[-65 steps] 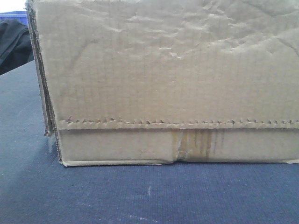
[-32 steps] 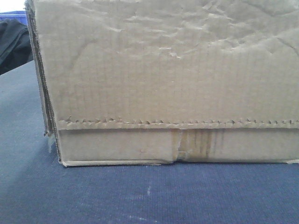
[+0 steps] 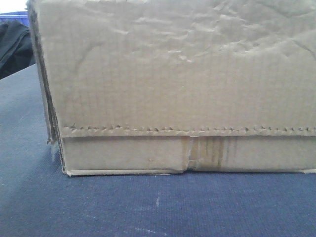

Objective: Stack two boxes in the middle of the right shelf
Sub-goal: 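Lift the two stacked boxes off the table with both grippers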

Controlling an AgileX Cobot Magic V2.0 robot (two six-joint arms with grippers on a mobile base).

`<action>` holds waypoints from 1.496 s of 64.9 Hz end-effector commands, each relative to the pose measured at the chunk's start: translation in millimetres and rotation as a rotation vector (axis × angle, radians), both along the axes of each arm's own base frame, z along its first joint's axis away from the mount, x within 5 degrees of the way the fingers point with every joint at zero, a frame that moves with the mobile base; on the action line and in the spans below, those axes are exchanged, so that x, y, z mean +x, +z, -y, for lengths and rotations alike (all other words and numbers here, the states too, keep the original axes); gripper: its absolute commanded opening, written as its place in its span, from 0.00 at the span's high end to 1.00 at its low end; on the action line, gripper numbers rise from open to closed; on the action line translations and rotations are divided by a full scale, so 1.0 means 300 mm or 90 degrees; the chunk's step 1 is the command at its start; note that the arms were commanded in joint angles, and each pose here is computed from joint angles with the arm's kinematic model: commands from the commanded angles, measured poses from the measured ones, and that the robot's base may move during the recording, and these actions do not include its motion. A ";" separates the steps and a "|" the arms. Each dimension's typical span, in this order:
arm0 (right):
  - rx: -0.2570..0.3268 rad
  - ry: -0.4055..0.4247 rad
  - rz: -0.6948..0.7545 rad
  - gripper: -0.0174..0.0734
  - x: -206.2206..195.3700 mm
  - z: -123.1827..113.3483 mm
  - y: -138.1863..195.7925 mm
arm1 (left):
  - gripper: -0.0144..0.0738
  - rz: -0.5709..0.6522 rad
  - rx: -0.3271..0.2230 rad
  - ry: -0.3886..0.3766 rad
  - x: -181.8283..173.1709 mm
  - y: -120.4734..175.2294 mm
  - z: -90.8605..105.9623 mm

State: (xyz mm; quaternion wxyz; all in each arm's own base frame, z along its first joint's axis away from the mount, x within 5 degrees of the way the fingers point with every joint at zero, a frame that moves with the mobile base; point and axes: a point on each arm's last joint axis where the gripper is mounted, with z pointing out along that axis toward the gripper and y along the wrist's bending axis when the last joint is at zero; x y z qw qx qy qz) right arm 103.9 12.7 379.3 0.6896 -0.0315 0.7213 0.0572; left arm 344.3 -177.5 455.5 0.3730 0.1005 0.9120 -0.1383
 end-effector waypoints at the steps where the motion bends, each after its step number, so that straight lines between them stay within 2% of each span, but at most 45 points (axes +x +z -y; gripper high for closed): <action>1: -0.005 0.006 0.009 0.18 -0.003 -0.003 0.023 | 0.14 0.039 -0.031 -0.003 -0.038 0.084 -0.010; 5: -0.006 0.012 0.005 0.18 -0.007 -0.006 0.042 | 0.15 0.071 -0.042 0.000 -0.056 0.134 -0.022; 20: -0.015 0.045 -0.044 0.18 0.033 -0.028 0.162 | 0.15 0.155 -0.026 -0.019 -0.148 0.250 -0.080; 23: -0.018 0.054 -0.062 0.18 0.054 -0.037 0.181 | 0.15 0.164 -0.014 -0.010 -0.160 0.259 -0.096; 27: -0.022 0.066 -0.081 0.18 0.080 -0.048 0.220 | 0.15 0.173 0.022 0.013 -0.172 0.258 -0.124; 32: -0.031 0.078 -0.121 0.18 0.120 -0.063 0.245 | 0.16 0.169 0.049 0.031 -0.191 0.249 -0.154; 40: -0.048 0.093 -0.193 0.18 0.195 -0.086 0.266 | 0.16 0.119 0.072 0.046 -0.205 0.185 -0.201; 44: -0.057 0.097 -0.243 0.18 0.243 -0.097 0.251 | 0.16 0.080 0.090 0.055 -0.200 0.129 -0.223; 49: -0.067 0.102 -0.306 0.18 0.289 -0.107 0.224 | 0.16 0.031 0.095 0.057 -0.193 0.062 -0.235; 60: -0.086 0.109 -0.429 0.18 0.392 -0.129 0.124 | 0.16 -0.076 0.081 0.021 -0.183 -0.079 -0.193; 68: -0.094 0.111 -0.486 0.18 0.457 -0.142 0.062 | 0.16 -0.120 0.069 0.005 -0.181 -0.153 -0.169; 97: -0.107 0.112 -0.616 0.18 0.632 -0.176 -0.133 | 0.16 -0.223 0.120 0.009 -0.074 -0.342 -0.127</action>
